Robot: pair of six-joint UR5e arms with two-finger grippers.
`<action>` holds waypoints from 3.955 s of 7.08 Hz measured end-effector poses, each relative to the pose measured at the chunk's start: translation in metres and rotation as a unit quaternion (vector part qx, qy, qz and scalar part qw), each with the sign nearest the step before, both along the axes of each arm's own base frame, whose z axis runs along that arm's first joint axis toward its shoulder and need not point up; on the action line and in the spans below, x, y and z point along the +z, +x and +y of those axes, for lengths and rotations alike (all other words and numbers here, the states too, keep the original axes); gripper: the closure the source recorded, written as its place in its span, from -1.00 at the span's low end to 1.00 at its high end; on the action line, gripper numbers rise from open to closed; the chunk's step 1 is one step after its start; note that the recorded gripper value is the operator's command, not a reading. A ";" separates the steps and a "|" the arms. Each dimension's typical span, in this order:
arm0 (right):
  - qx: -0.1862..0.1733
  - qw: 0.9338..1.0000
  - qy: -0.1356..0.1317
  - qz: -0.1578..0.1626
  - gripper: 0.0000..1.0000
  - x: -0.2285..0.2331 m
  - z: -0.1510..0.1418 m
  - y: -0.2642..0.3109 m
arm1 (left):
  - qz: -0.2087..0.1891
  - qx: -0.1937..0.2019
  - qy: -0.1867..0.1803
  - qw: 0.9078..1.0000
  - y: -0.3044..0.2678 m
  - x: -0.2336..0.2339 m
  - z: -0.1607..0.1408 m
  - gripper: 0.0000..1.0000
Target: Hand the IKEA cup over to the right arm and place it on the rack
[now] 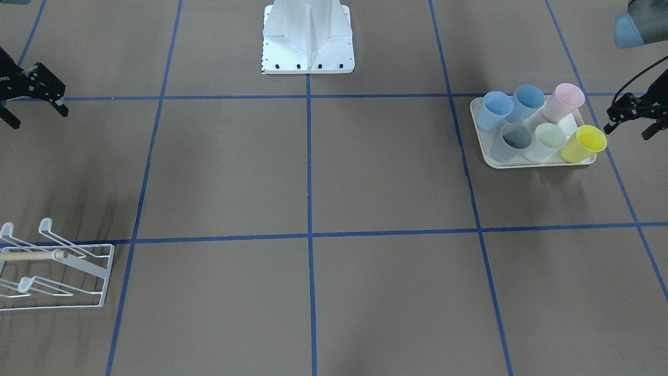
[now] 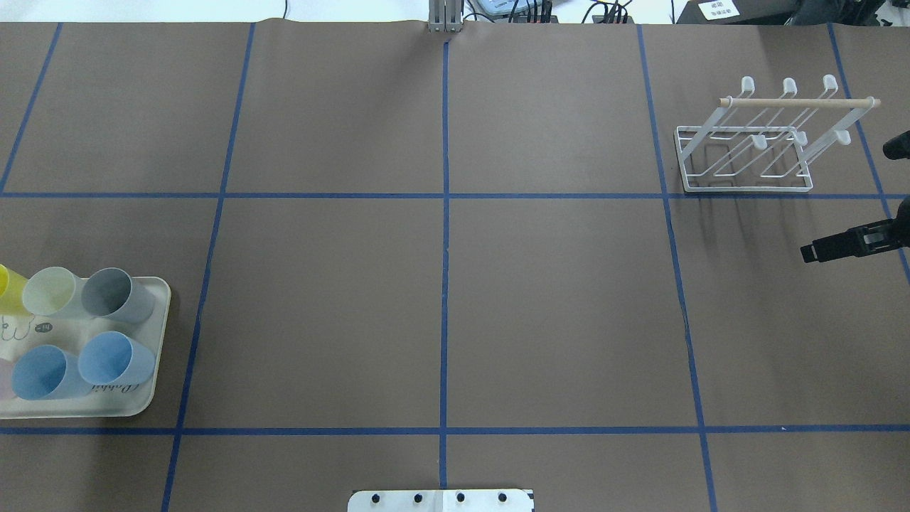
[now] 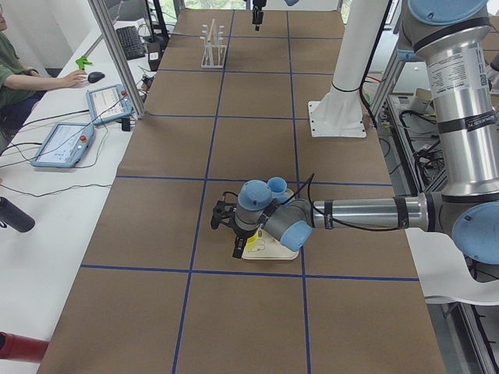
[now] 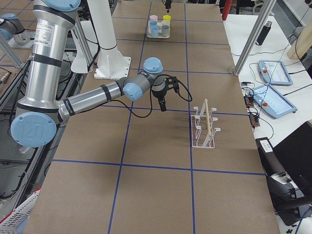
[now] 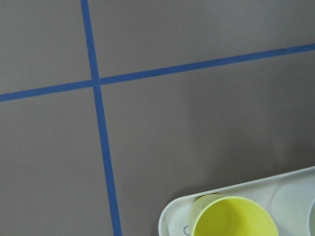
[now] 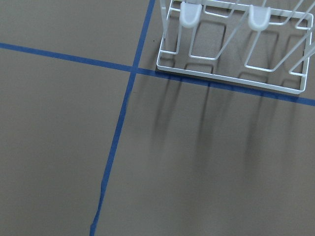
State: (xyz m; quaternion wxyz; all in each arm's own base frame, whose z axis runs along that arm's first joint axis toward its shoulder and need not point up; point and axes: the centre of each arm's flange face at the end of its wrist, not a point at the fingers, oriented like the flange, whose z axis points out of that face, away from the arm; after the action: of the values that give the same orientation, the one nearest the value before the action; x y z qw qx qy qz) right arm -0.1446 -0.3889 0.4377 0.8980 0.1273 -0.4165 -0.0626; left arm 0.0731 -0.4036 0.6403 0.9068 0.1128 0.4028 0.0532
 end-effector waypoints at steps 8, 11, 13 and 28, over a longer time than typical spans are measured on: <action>0.001 1.000 0.001 0.000 -1.00 0.000 0.000 -0.001 | -0.001 0.029 -0.004 1.000 0.026 0.012 0.001 0.16; 0.002 1.000 0.002 0.002 -1.00 0.001 -0.001 -0.001 | -0.001 0.031 -0.006 1.000 0.028 0.014 0.000 0.34; 0.003 1.000 0.003 0.002 -1.00 0.001 -0.001 -0.001 | -0.001 0.033 -0.007 0.999 0.029 0.016 -0.001 0.59; 0.033 0.966 0.235 -0.099 -0.97 -0.090 -0.088 -0.055 | 0.107 -0.075 -0.016 0.991 -0.056 -0.211 -0.106 1.00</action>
State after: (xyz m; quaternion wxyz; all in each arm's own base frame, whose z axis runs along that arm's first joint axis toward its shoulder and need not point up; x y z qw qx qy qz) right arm -0.1998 -0.4764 0.3481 0.7990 0.3538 -0.4722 -0.1161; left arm 0.0170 -0.5093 0.4289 0.8616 0.1332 0.4887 -0.0337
